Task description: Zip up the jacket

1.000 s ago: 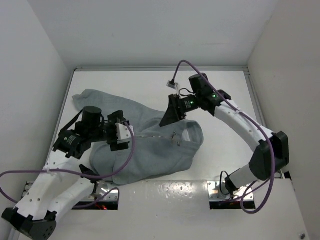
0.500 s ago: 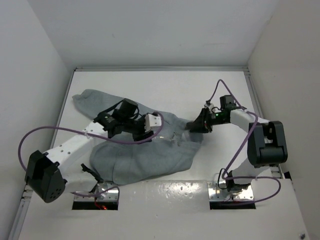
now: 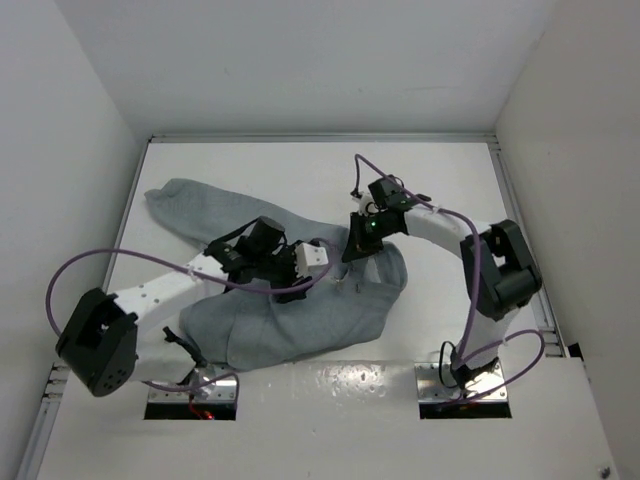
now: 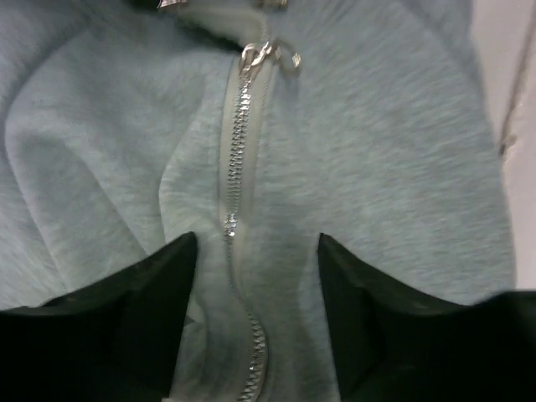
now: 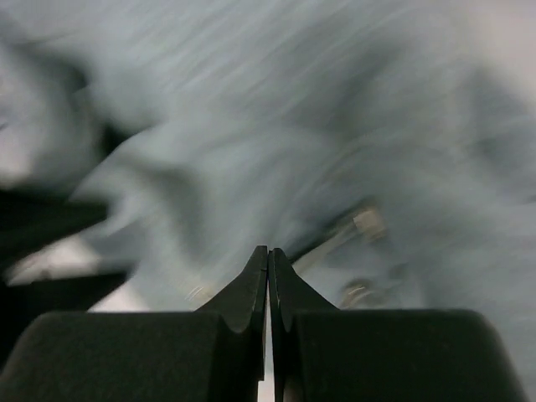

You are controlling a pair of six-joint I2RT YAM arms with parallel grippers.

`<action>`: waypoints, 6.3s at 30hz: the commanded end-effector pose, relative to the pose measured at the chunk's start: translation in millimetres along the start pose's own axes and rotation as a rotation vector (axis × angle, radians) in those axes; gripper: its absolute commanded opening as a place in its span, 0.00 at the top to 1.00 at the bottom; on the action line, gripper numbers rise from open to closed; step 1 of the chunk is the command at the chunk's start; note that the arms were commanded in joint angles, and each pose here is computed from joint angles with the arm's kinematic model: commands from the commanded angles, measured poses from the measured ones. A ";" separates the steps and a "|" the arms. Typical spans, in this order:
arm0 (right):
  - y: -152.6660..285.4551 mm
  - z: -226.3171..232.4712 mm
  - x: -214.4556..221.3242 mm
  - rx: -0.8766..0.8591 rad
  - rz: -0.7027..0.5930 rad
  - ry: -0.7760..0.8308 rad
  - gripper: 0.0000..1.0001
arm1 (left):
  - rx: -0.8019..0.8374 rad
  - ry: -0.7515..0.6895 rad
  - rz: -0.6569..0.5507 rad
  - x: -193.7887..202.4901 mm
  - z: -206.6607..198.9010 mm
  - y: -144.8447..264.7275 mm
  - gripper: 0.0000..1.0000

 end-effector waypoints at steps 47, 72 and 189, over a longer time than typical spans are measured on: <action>-9.5 -114.1 -37.0 0.303 0.126 -0.355 1.00 | 0.196 -0.208 -0.134 -56.5 -55.6 -153.5 1.00; 62.5 -86.0 -110.6 -0.037 -0.224 -0.166 0.91 | 0.248 -0.466 -0.594 -126.7 -106.2 -9.6 0.00; 76.0 -63.3 -71.7 -0.302 -0.637 0.433 0.40 | 0.286 0.481 -0.392 -223.8 135.9 -41.8 1.00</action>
Point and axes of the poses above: each gripper's point midway between its finger pads, its own y axis back along the fingers, its own z axis along the line the jaws close on, x = y × z, the point moved 9 cm from there along y, back along the fingers, and after that the axes turned 9 degrees about y, right-handed, at the moved point
